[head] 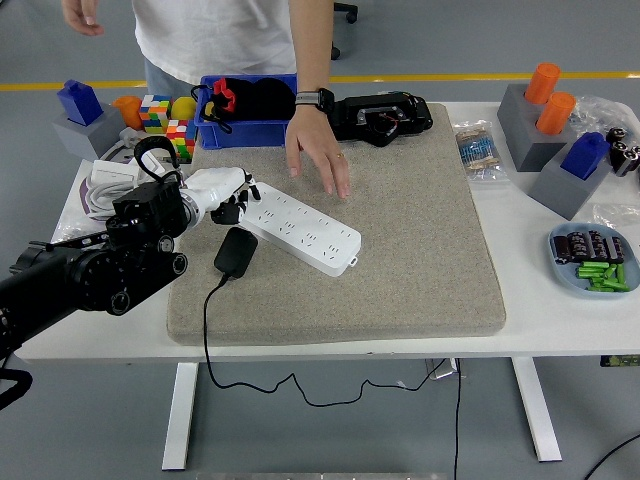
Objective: Press the white button,pick up the black plug,place it near the board,insert it into the board
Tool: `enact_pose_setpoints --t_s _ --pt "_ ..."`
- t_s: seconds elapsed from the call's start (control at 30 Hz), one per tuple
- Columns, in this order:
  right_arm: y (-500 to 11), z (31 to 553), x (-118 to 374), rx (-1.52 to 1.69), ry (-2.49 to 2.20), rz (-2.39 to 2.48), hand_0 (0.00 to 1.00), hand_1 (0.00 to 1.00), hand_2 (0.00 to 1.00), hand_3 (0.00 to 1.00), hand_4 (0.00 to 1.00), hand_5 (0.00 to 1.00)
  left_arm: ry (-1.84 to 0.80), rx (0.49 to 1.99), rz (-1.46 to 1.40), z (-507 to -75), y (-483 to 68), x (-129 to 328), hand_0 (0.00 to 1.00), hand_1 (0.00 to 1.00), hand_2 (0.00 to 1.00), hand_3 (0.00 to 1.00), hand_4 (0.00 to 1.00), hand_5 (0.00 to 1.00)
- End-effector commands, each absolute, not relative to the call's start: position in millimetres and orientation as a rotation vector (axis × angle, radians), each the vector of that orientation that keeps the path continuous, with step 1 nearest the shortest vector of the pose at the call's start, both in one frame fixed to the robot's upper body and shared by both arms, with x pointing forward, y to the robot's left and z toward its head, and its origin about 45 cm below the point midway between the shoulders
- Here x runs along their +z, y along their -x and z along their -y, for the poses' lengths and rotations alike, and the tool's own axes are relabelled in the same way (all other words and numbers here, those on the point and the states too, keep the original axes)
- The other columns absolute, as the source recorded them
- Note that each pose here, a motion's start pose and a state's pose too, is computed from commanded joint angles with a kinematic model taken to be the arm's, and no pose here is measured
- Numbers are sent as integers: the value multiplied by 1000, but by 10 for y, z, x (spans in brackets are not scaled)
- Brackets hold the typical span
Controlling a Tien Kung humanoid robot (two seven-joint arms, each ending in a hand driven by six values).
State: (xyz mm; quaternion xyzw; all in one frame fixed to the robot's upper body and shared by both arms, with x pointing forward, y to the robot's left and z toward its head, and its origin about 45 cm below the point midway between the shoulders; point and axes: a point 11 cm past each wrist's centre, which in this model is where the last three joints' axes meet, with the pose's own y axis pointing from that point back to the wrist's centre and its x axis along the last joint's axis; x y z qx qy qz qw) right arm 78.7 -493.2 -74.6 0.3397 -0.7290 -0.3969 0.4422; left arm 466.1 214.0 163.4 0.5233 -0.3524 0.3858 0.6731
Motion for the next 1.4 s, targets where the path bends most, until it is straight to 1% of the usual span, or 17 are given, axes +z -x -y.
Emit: enact_pose_setpoints --t_s 0.2,0.57,0.83,0.87,1.03,1.07,1.23,1.27,1.4 --pt "-784 4932 -746 -985 -842 1809 638 553 527 544 649 330 -1209 851 802 -2178 -4652 1579 2 2 107 654 2 2" --pt "-779 4926 -750 -984 -843 1807 638 552 526 545 650 330 -1214 813 824 -2112 -4618 1545 2 2 107 653 2 2" --pt "-731 4912 -767 -999 -834 1806 638 552 526 545 650 330 -1067 923 871 -2047 -4728 1944 2 2 107 653 2 2" --pt "-732 4911 -767 -999 -834 1808 638 551 526 545 650 330 -1056 935 872 -2058 -4731 1974 16 6 125 646 2 2" --pt "-747 4898 -769 -1000 -837 1814 638 551 526 545 650 330 -1001 1014 833 -2180 -4670 2043 16 6 125 646 2 2" --pt "-745 4894 -772 -1002 -837 1815 638 552 527 545 650 330 -996 1032 808 -2222 -4633 2037 197 203 257 642 320 2" --pt "-717 4885 -781 -1008 -833 1813 638 552 527 545 650 330 -917 1113 721 -2373 -4422 2033 197 203 257 642 320 2" --pt "-713 4885 -782 -1009 -832 1813 639 553 528 545 649 330 -878 1130 716 -2381 -4378 2043 428 633 652 815 804 104" --pt "-724 4886 -779 -1008 -835 1817 639 553 528 545 649 330 -721 1188 744 -2408 -4171 2112 428 633 652 815 804 104"
